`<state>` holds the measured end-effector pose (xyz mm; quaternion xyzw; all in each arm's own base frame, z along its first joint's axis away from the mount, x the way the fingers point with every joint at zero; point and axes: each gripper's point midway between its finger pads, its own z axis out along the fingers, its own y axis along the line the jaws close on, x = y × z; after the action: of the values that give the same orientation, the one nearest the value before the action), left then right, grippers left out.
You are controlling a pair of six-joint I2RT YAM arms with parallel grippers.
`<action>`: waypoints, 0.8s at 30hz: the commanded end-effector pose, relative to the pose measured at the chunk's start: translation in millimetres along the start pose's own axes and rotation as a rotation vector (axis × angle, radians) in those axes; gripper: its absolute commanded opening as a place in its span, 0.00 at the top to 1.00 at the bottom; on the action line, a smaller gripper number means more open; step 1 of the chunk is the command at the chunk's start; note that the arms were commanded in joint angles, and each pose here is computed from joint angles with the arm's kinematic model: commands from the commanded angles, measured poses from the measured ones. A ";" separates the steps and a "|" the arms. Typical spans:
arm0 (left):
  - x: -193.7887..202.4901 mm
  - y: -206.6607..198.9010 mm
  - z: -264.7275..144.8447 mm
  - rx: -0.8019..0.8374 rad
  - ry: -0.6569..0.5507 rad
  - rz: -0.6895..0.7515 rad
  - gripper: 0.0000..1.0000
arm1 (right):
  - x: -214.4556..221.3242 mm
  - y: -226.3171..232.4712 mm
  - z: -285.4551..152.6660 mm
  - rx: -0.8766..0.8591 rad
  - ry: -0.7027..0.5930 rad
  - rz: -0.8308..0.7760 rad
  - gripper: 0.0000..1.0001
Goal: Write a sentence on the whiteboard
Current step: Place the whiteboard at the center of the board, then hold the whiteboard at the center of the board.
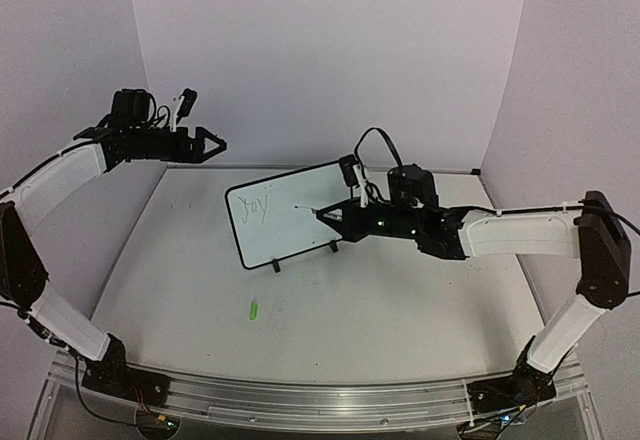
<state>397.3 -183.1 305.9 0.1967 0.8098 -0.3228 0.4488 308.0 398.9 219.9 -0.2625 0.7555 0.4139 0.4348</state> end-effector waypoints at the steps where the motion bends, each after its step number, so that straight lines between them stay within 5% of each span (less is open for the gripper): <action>1: 8.3 -11.1 18.6 0.039 0.143 0.025 0.04 | -13.1 0.2 15.5 -0.032 -0.011 -0.024 1.00; 7: 33.4 -45.9 74.4 0.107 0.283 0.173 0.09 | -13.0 -7.7 25.1 -0.023 -0.005 -0.006 1.00; 14: 46.1 -57.0 101.9 0.161 0.352 0.184 0.19 | -5.7 -15.1 18.4 0.014 -0.001 -0.001 1.00; 24: 61.2 -63.0 112.1 0.205 0.394 0.220 0.61 | -9.2 -23.3 32.9 -0.012 0.003 -0.013 1.00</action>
<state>395.5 -298.2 218.7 0.3638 0.8347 -0.3037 0.2804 330.9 406.8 197.5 -0.2637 0.7690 0.4048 0.4186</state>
